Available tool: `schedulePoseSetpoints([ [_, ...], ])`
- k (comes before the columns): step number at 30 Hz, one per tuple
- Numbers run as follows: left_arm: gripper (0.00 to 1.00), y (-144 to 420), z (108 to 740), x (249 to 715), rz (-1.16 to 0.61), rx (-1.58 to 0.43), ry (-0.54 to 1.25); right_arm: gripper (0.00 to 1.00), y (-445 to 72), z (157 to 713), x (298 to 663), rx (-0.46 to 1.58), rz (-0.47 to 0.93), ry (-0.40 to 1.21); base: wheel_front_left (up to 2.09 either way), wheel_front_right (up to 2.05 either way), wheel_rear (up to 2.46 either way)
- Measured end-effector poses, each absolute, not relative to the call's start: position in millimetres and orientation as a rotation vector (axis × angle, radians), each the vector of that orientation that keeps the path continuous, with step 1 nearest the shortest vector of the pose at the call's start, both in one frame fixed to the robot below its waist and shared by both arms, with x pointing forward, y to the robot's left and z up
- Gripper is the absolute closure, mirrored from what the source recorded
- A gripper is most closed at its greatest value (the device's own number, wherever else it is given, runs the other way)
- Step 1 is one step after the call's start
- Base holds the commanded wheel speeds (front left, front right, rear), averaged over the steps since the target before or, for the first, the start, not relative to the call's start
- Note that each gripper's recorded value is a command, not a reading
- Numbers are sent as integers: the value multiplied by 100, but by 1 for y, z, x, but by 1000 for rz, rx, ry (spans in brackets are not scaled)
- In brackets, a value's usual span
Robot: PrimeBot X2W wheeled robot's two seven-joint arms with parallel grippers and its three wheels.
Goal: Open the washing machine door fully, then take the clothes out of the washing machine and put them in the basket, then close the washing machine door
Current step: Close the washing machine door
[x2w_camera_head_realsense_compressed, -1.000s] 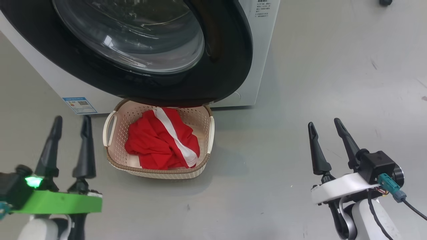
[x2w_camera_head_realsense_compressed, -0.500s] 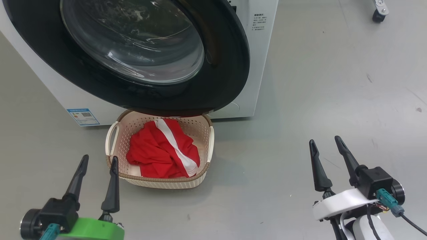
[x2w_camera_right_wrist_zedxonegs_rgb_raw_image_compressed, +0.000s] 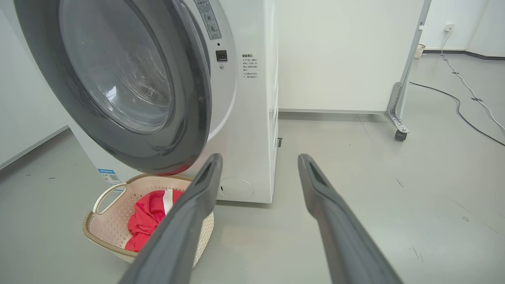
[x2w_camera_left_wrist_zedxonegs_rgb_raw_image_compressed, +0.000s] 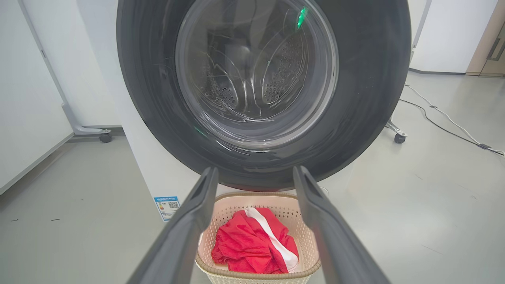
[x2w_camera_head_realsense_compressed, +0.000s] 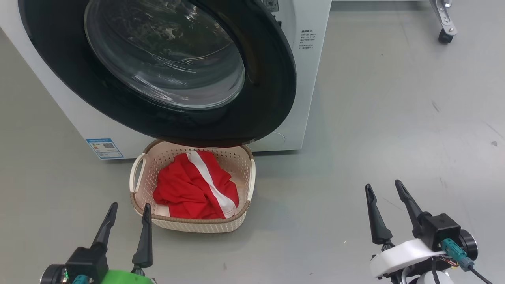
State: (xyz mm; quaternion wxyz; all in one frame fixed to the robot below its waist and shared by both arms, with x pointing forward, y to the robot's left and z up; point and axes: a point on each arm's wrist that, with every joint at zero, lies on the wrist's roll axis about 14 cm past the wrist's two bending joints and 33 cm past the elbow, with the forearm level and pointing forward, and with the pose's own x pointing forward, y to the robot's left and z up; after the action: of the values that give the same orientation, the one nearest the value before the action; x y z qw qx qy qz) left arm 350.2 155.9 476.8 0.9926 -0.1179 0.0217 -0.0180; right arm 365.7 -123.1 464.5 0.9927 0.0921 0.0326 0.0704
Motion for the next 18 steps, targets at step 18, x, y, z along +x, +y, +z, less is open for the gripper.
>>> schedulePoseSetpoints([
  [18,0,154,473,341,-18,-234,52,0,-118,468,361,185,154,57,0,0,0],
])
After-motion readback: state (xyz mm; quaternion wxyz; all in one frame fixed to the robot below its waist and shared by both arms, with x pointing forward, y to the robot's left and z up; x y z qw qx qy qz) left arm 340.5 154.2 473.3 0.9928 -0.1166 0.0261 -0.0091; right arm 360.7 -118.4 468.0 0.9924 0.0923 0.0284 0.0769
